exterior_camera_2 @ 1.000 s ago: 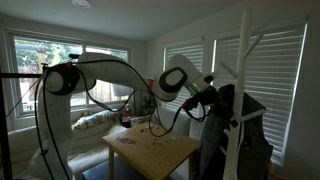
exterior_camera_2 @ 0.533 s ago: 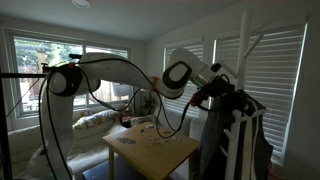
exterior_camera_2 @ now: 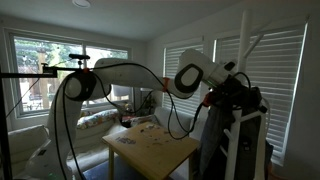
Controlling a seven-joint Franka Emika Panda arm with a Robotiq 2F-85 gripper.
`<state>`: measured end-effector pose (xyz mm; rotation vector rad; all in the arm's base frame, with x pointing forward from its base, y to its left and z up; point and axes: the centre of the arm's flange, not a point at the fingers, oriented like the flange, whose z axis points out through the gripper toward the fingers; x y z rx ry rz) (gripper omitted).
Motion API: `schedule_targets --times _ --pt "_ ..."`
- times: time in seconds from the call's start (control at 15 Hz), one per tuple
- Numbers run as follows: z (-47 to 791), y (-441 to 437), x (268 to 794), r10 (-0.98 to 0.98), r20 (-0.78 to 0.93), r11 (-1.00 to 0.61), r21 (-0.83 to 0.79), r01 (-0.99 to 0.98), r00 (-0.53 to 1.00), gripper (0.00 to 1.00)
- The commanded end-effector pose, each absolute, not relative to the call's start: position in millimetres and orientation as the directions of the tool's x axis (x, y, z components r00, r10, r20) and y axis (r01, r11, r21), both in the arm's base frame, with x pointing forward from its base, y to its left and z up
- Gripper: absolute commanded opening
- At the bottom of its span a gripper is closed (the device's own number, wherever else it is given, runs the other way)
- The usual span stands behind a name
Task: Move the bag over to a different stock on the coat hanger twice
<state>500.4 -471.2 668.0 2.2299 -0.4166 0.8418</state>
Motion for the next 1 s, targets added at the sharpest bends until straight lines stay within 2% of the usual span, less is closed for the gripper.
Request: schedule_targets --times 0.0,0.93 --pt "685 -495 526 0.022 0.683 -0.706 0.527 -0.473 0.73 0.01" --pt "672 -504 579 0.167 0.666 -0.756 0.56 -0.34 0.727 0.01"
